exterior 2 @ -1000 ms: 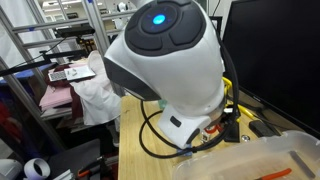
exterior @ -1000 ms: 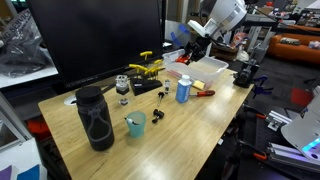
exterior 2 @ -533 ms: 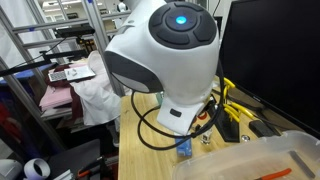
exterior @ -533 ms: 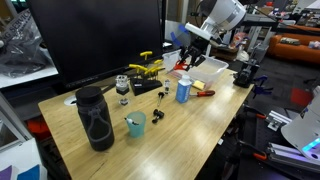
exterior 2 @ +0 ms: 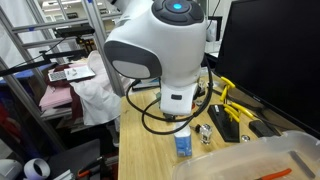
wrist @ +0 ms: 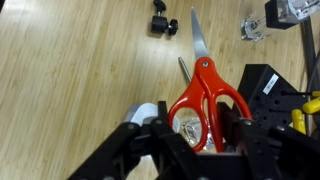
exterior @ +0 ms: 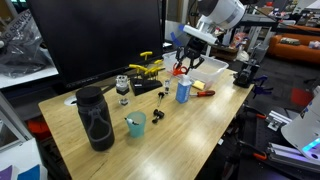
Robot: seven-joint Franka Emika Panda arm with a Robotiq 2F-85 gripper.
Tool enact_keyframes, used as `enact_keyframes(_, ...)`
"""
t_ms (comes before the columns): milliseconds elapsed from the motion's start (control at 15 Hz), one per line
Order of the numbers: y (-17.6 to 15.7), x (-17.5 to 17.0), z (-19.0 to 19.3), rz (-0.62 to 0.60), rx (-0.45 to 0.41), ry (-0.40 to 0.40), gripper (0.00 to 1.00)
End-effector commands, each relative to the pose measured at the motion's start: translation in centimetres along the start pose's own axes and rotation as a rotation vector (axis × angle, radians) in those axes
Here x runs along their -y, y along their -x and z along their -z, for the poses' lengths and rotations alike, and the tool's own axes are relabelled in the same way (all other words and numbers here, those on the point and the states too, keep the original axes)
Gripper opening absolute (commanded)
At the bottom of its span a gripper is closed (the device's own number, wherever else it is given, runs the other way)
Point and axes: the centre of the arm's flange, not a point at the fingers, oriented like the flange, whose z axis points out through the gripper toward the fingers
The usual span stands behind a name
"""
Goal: Remove the red pair of scissors from the clear container on the right side of the table
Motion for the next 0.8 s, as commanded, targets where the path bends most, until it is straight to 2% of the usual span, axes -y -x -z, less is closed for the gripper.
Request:
enact_keyframes(0, 0.9, -0.3, 0.3, 0.096, -0.008, 0.009, 0.26)
enact_keyframes(67, 0.9, -0.2, 0.3, 0.105, -0.016, 0.006, 0.26)
enact_keyframes(133, 0.7, 0.1, -0.3, 0.063, -0.004, 0.012, 0.51)
enact_keyframes(467, 0.7, 0.2, -0.3, 0.080, -0.006, 0.013, 0.51)
enact_keyframes(533, 1.4, 0.1, -0.8, 0.118, 0.015, 0.038, 0.26)
enact_keyframes(733, 4.3, 0.2, -2.7, 0.213, 0.038, 0.091, 0.26)
